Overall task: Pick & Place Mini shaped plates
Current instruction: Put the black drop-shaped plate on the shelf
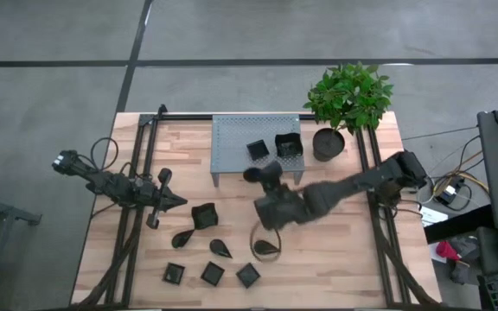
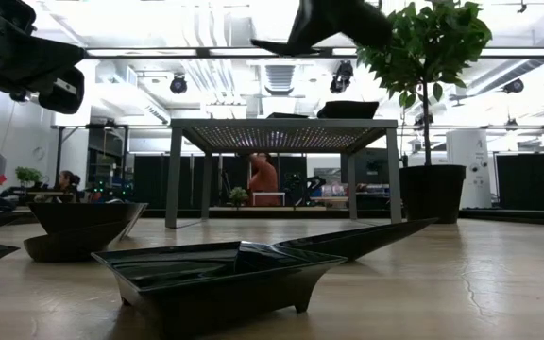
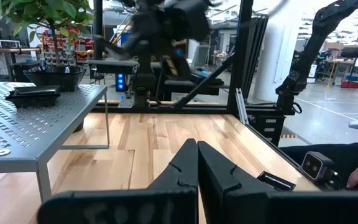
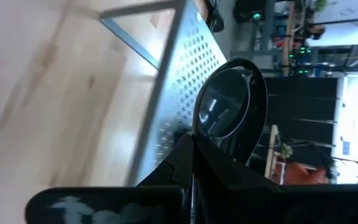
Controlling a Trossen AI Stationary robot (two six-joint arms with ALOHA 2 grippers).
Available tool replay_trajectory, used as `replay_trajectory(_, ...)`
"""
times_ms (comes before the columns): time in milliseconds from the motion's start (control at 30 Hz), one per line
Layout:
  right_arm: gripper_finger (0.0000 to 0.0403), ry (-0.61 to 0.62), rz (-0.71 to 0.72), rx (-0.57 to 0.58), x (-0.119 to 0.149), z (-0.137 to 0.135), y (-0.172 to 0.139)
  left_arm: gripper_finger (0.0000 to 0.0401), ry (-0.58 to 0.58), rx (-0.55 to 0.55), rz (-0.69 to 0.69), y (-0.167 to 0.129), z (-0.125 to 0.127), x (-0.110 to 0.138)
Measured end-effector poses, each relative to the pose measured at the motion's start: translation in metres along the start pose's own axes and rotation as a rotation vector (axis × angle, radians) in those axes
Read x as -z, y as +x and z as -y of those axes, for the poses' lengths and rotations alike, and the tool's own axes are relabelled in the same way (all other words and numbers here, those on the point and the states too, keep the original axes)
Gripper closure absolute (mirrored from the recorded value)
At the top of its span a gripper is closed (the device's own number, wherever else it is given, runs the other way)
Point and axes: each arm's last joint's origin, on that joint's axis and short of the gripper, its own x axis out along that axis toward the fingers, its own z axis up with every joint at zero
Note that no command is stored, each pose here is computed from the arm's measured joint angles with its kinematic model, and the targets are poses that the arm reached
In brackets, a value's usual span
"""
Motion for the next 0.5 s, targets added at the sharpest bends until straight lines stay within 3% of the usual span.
replay_trajectory(200,0.0394,0.083,0.042,-0.14,0.018,0.051,0.036,0.0401,0.0,0.0,0.0,0.0,0.0,0.0)
replay_trajectory(500,0.0394,0.215,0.036,-0.221,0.068,0.107,0.087,0.0401,0.0,0.0,0.0,0.0,0.0,0.0)
